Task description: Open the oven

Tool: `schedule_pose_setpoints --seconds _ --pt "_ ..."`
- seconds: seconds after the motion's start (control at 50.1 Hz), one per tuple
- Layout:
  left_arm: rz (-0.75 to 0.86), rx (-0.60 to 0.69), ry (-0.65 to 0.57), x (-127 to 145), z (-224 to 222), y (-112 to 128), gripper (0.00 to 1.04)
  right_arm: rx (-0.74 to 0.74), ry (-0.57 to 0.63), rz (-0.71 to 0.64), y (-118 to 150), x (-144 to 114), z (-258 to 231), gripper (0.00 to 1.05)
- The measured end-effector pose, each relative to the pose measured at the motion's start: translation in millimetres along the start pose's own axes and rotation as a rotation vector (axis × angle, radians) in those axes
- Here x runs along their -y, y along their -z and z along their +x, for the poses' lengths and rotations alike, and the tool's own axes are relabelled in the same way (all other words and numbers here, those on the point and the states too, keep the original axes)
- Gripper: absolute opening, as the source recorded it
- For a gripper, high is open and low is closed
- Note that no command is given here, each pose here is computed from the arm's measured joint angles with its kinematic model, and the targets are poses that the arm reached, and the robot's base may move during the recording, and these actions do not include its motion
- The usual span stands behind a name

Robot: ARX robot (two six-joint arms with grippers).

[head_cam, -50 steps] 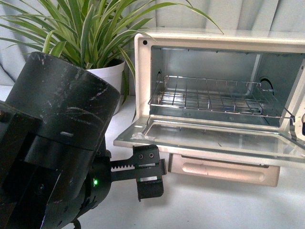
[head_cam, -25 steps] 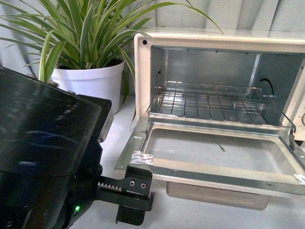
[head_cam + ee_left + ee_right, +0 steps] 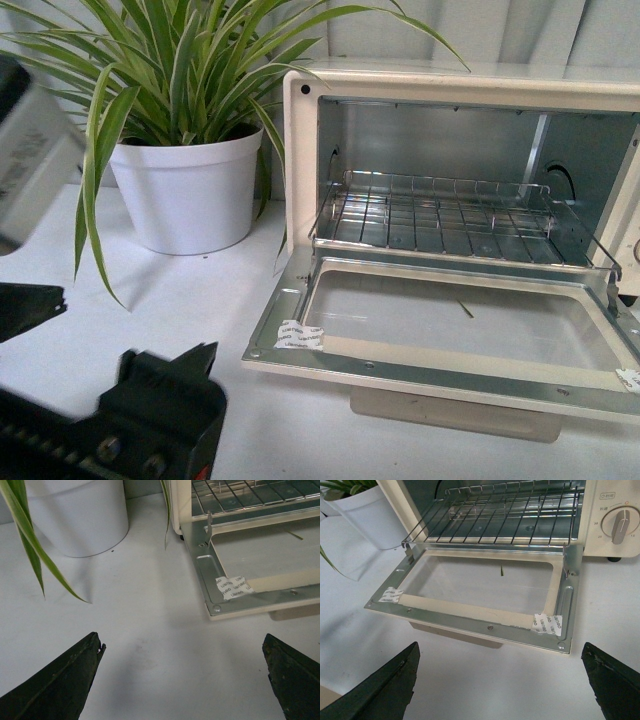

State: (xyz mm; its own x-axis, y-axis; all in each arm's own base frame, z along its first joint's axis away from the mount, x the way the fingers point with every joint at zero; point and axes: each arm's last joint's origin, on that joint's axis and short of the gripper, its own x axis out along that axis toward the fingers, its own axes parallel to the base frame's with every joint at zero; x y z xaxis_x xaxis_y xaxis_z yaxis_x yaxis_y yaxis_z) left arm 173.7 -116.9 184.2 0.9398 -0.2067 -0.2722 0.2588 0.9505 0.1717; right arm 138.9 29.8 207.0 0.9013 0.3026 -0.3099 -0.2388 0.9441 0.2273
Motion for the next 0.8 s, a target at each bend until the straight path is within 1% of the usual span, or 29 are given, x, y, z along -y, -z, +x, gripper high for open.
schedule_pose_setpoints --seconds 0.12,0.259,0.419,0.479,0.639,0.798 --pt "-0.006 0.034 0.0 -3.6 -19.3 4.3 0.98 0.035 -0.002 -0.006 8.6 1.7 -9.3 0.95" --pt "-0.032 0.102 -0.043 -10.5 -45.7 12.8 0.98 0.082 0.007 -0.008 20.6 4.9 -21.2 0.95" --pt "-0.051 0.12 -0.074 -16.5 -64.9 24.1 0.98 0.081 0.016 0.014 35.2 9.7 -28.7 0.95" --pt "-0.06 0.124 -0.1 -20.6 -72.1 29.3 0.98 0.106 0.031 0.021 40.1 11.8 -31.2 0.95" --pt "-0.122 0.147 -0.136 -31.2 -80.5 37.1 0.98 0.186 0.046 0.039 42.0 14.1 -32.5 0.95" --pt "-0.147 0.158 -0.148 -33.6 -81.3 36.9 0.98 0.193 0.046 0.045 42.3 14.2 -32.6 0.95"
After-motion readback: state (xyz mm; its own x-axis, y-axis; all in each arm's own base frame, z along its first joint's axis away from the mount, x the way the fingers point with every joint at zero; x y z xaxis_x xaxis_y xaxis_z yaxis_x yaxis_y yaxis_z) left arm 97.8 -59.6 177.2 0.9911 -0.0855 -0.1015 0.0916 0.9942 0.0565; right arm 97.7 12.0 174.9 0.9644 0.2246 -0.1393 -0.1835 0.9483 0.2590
